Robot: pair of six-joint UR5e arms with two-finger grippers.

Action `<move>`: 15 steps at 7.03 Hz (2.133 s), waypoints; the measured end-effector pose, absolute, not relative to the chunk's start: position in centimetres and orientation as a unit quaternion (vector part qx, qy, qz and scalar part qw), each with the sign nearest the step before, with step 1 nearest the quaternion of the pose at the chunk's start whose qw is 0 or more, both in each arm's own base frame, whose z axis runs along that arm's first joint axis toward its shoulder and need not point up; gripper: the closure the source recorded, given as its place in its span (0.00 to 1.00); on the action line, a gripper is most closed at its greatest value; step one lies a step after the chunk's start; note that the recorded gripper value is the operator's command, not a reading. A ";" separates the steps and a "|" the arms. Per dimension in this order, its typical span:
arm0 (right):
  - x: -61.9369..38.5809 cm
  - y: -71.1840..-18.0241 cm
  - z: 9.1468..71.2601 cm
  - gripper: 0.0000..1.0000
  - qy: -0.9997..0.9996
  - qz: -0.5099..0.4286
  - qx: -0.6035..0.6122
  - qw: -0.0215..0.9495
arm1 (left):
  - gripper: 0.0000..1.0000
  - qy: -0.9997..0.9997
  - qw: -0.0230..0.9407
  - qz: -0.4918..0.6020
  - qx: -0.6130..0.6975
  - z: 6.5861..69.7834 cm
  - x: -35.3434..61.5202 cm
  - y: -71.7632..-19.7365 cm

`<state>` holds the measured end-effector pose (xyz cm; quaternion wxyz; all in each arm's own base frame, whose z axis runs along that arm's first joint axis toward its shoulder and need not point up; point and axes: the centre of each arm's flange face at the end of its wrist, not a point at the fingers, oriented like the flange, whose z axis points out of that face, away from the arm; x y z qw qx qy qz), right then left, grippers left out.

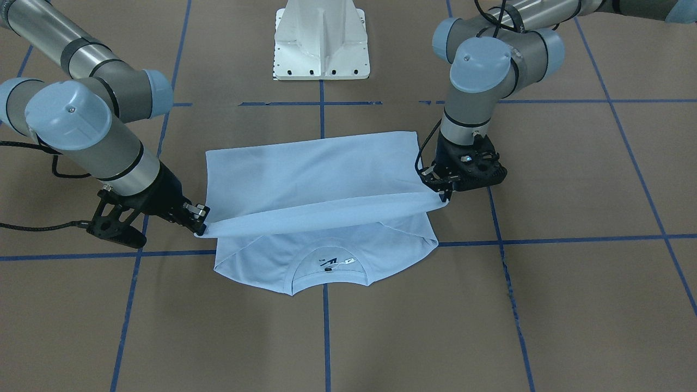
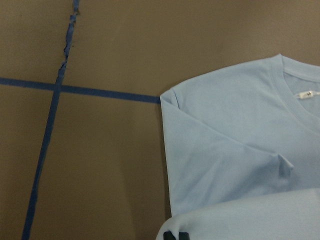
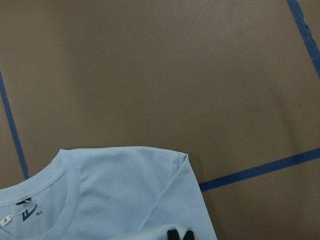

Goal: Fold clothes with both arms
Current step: 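Lift the hem with both grippers and fold it over toward the collar, then lower the hem onto the collar and open both grippers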

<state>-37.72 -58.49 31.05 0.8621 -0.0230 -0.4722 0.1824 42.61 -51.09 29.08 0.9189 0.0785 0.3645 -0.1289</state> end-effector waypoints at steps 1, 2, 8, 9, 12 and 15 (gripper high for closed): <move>-38.0 -59.1 31.6 1.00 -0.469 0.186 -0.022 0.863 | 1.00 0.360 0.920 -0.132 0.077 29.8 42.7 -51.5; -38.0 -59.7 32.3 1.00 -0.463 0.192 -0.022 0.865 | 1.00 0.356 0.922 -0.134 0.075 30.3 42.9 -51.8; -39.4 -61.4 31.0 0.29 -0.462 0.192 -0.020 0.866 | 0.74 0.355 0.922 -0.138 0.070 28.7 45.7 -53.7; -39.7 -61.3 31.1 0.00 -0.461 0.190 -0.021 0.866 | 0.01 0.354 0.923 -0.138 0.069 28.9 45.9 -53.8; -40.1 -60.9 31.7 0.00 -0.462 0.186 -0.014 0.867 | 0.00 0.356 0.922 -0.136 0.072 28.5 45.7 -54.0; -38.0 -53.9 34.6 0.00 -0.484 0.160 0.000 0.860 | 0.00 0.382 0.911 -0.131 0.083 25.7 44.0 -53.1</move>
